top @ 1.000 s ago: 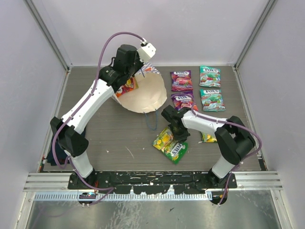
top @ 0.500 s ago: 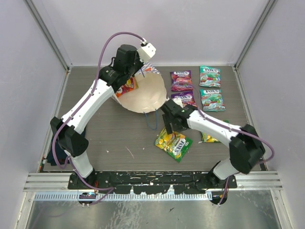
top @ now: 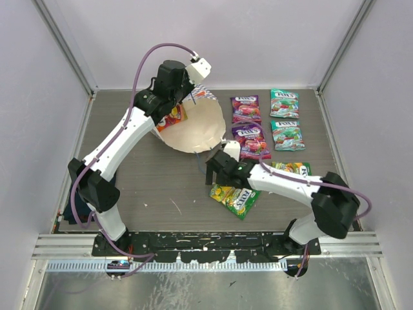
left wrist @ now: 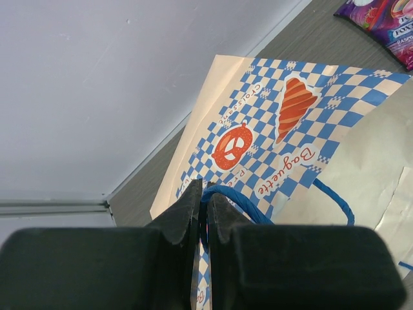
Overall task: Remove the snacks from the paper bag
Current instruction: Place the snack at the center of the board, then adjust the snack at the center of the board.
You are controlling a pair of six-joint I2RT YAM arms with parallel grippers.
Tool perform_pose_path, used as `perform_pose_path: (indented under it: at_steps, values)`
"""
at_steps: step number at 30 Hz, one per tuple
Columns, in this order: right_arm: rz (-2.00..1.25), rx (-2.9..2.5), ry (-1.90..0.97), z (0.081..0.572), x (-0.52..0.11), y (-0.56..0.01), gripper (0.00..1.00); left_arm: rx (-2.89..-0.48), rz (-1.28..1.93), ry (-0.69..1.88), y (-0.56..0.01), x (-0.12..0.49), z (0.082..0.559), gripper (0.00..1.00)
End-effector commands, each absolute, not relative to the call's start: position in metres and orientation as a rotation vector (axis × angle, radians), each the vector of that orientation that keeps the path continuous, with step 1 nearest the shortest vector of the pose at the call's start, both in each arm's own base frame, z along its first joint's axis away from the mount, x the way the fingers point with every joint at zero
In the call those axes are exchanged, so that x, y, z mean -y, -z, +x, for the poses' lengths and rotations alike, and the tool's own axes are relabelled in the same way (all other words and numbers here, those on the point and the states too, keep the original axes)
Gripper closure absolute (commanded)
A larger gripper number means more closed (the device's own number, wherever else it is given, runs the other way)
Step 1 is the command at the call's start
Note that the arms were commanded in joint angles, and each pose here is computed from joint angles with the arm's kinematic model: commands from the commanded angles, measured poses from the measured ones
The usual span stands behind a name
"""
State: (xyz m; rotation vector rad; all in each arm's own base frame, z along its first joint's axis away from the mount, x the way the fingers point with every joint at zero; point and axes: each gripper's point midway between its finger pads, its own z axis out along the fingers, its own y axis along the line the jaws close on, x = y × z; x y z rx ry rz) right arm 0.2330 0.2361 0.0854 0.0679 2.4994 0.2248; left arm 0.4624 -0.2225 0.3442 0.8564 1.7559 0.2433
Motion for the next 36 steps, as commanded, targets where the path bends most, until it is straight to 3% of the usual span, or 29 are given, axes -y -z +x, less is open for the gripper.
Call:
perform_pose_path:
  at_steps: [1,10,21,27,32,36]
  values:
    - [0.132,-2.445,-0.085,0.246,-0.245,-0.09,0.0,-1.672,0.785,-0.258,-0.383,0.211,0.459,0.92]
    - [-0.092,-2.498,-0.059,0.223,-0.27,-0.058,0.04,-1.676,0.789,-0.26,-0.382,0.211,0.459,0.91]
    - [-0.908,-2.534,-0.404,0.16,-0.303,-0.045,0.05,-1.674,0.787,-0.264,-0.382,0.209,0.459,0.9]
    - [-1.212,-2.573,-0.333,0.121,-0.297,-0.031,0.05,-1.676,0.79,-0.263,-0.381,0.21,0.459,0.89]
    - [-1.22,-2.531,-0.206,0.129,-0.289,-0.043,0.0,-1.676,0.791,-0.264,-0.381,0.21,0.459,0.89]
    - [-0.929,-2.388,-0.175,0.165,-0.296,-0.091,0.0,-1.677,0.793,-0.265,-0.381,0.21,0.46,0.89]
